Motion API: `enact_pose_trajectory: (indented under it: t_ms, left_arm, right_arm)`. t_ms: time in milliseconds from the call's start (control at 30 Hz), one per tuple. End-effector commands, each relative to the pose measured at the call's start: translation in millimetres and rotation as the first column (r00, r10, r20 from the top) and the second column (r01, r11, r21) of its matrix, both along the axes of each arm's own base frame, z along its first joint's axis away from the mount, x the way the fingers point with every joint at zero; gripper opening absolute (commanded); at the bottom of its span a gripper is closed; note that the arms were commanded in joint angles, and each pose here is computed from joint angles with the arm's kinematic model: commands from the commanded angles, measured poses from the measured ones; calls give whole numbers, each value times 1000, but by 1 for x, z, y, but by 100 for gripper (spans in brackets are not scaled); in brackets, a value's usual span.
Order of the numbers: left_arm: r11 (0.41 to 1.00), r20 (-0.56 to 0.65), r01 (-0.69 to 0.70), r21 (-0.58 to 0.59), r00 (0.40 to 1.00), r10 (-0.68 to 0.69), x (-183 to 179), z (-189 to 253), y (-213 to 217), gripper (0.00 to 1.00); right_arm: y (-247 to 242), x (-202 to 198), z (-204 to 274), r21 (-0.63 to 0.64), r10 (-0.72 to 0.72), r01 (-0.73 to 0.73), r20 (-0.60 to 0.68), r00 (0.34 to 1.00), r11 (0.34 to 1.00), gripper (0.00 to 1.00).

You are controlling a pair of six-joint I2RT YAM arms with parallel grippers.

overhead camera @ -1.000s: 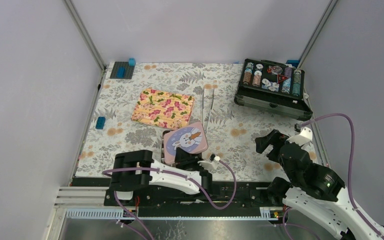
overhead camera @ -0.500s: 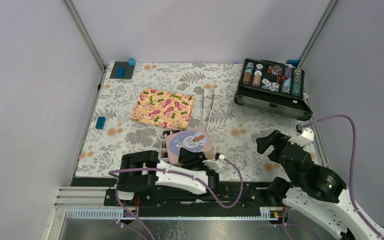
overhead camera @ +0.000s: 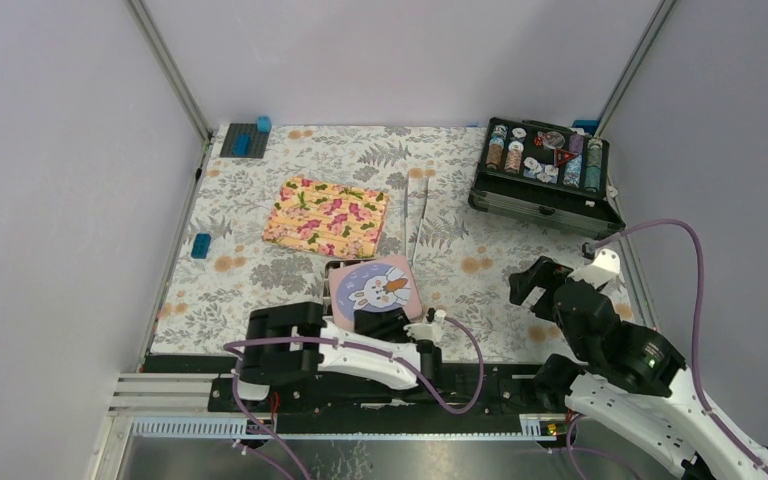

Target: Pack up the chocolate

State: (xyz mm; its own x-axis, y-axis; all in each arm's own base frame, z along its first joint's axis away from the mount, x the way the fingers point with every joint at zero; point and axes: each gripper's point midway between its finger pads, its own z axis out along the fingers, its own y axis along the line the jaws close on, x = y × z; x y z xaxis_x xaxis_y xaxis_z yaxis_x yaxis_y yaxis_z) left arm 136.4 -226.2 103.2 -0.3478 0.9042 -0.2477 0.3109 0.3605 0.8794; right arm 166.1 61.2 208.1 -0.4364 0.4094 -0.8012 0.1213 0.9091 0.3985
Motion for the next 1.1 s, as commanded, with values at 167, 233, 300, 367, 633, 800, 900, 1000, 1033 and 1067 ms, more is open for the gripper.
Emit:
enact_pose_trajectory:
  t_ms: [167, 233, 300, 367, 633, 800, 900, 1000, 1033, 1067]
  left_arm:
    - [995, -180, -11, -97, 984, -6, -18, -3, -3, 84]
    - [995, -182, -14, -101, 983, -5, -19, -2, -2, 94]
    - [993, -210, -20, -112, 978, -4, -22, -4, -2, 98]
    - [992, -251, -19, -128, 968, -14, -27, -6, -3, 99]
    - [962, -334, -36, -272, 941, -59, -37, 2, -18, 99]
    - [922, -376, -82, -377, 924, -72, -39, 12, -17, 99]
    - [872, -401, -119, -474, 911, -94, -39, 33, -23, 99]
    - [792, -421, -138, -595, 892, -162, -44, 61, -37, 99]
    - [760, -420, -141, -634, 888, -186, -45, 71, -41, 99]
    - [726, -413, -146, -672, 888, -203, -45, 80, -43, 99]
  right_arm:
    - [-1, 10, 30, -8, -12, 12, 81, 997, 1000, 96]
    - [-1, 10, 29, -12, -11, 12, 81, 997, 1000, 96]
    - [-1, 10, 28, -9, -7, 8, 79, 997, 1000, 96]
    - [-1, 9, 28, -6, -5, 6, 78, 997, 1000, 96]
    - [-4, 8, 31, 21, -26, 24, 93, 995, 999, 97]
    - [-11, 5, 33, 22, -42, 41, 95, 995, 999, 96]
    - [-9, 4, 30, 22, -35, 33, 88, 996, 999, 96]
    - [6, 7, 22, 20, 14, -15, 57, 998, 1000, 97]
    - [15, 9, 15, 14, 40, -40, 33, 999, 999, 97]
    - [27, 10, 7, 13, 78, -78, 2, 997, 997, 97]
